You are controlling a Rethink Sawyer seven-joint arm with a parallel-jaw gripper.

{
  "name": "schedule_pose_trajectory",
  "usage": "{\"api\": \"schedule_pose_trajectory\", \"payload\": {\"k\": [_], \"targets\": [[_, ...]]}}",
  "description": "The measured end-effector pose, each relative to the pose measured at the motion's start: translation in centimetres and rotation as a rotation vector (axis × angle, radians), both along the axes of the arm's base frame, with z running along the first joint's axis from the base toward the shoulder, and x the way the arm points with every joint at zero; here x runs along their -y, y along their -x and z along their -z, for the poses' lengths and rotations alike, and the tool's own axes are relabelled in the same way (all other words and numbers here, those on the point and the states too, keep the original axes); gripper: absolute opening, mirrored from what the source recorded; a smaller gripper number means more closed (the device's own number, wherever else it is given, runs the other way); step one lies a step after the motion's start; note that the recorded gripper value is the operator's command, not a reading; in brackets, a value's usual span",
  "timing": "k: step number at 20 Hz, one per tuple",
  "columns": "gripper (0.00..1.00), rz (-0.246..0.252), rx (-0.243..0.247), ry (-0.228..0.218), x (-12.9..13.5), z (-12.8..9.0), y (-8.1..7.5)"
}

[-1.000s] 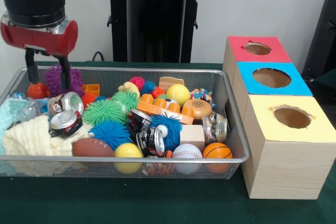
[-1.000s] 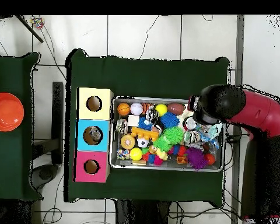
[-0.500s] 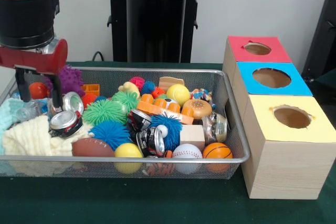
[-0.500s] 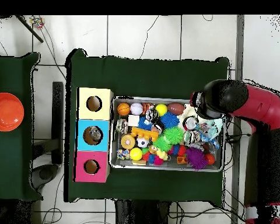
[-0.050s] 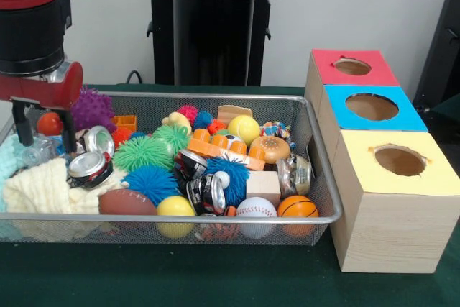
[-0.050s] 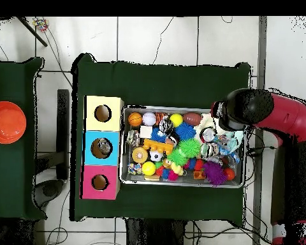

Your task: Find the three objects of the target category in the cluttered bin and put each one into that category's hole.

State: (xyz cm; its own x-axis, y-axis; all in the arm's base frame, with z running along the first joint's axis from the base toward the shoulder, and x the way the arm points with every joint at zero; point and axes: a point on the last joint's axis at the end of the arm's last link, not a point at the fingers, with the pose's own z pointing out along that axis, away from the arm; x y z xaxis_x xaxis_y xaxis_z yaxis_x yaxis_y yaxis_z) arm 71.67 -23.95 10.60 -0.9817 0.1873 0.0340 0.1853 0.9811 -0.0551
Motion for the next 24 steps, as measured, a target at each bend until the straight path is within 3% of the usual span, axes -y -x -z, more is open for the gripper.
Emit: {"api": "schedule_pose_trajectory", "payload": {"k": [15,24], "targets": [[1.00,0.030,0.002,0.047,4.9,-0.7,1.4],[1.00,0.069,-0.028,0.034,7.4,-1.0,4.6]]}}
